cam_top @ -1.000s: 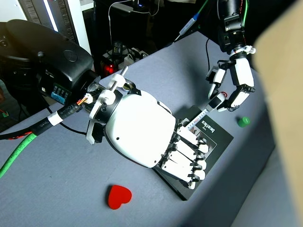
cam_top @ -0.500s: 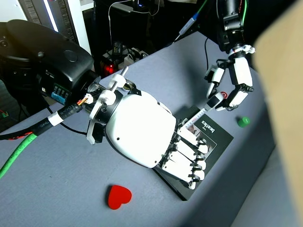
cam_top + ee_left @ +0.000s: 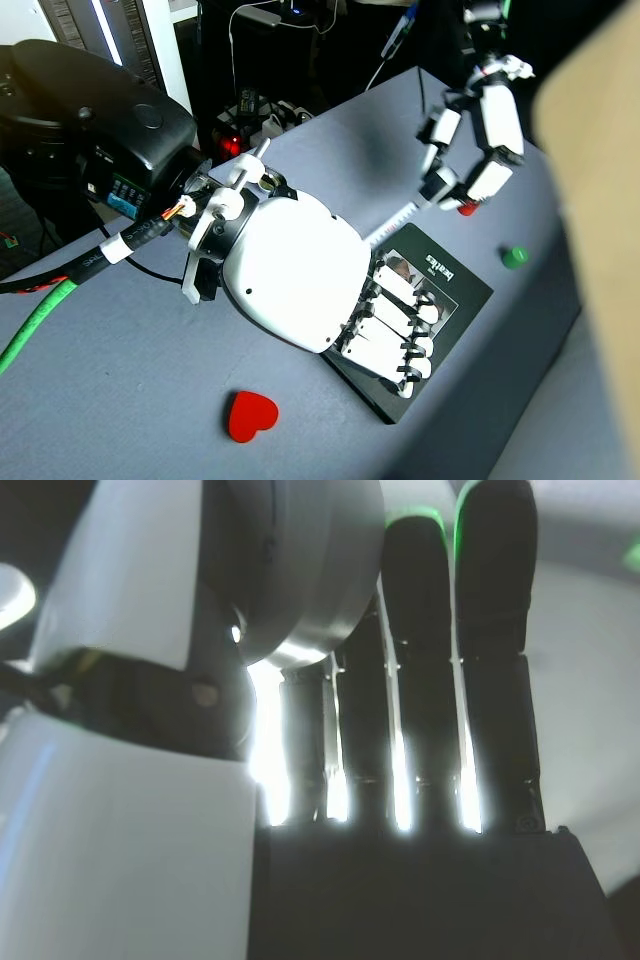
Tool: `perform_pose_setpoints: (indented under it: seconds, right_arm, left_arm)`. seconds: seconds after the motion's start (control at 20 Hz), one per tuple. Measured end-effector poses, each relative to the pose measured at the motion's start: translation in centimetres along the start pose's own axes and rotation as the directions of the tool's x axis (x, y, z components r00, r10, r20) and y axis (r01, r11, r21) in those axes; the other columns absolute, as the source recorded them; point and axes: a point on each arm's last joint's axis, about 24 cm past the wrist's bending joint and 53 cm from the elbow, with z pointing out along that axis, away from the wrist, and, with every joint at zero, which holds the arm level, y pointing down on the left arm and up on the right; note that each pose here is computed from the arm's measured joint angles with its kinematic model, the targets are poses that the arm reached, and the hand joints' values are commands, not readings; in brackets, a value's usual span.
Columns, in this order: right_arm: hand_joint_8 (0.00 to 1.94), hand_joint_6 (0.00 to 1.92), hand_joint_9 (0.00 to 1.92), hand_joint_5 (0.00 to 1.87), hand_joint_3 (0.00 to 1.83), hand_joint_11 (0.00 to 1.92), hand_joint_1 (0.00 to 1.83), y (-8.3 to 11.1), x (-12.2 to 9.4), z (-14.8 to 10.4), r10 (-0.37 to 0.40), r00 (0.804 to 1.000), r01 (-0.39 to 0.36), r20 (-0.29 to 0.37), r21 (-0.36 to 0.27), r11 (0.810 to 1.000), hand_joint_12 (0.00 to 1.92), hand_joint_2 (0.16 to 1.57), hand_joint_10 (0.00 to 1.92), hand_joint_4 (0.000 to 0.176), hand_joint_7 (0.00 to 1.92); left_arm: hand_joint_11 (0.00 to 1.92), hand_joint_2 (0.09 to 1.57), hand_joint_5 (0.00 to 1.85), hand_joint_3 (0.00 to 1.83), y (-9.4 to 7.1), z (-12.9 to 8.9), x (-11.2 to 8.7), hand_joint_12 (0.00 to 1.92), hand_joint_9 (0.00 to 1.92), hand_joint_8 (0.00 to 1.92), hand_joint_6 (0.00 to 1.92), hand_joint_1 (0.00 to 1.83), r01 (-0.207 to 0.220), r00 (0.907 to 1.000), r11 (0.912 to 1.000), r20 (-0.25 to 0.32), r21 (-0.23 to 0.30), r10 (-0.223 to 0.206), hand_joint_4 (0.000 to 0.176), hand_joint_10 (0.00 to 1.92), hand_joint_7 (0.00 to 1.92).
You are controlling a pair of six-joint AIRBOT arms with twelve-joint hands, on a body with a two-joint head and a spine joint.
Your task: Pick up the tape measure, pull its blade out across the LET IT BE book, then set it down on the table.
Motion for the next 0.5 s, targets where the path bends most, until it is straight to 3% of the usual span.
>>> perform_pose_setpoints:
  seconds: [0.15,0.5]
  right_arm:
    - [0.01,0.01,0.18,0.24,0.00,0.00,0.27,0.5,0.2,-0.1,-0.013,1.000,0.013,-0.002,-0.016,1.000,0.73,1.15,0.01,0.092,0.22]
    - [0.00,0.00,0.19,0.23,0.00,0.00,0.30,0.6,0.1,-0.1,-0.017,1.000,0.017,0.000,-0.018,1.000,0.76,1.13,0.00,0.091,0.22]
  left_arm:
    - [0.97,1.12,0.93,0.00,0.8,-0.6,0.9,1.09,0.92,1.06,0.85,1.38,0.041,0.9992,0.9991,-0.001,-0.011,-0.041,0.000,1.28,0.95]
    - [0.97,1.11,0.95,0.00,2.3,0.2,3.0,1.07,0.93,1.06,0.82,1.38,0.059,0.9980,0.9982,-0.023,-0.011,-0.059,0.000,1.27,0.95]
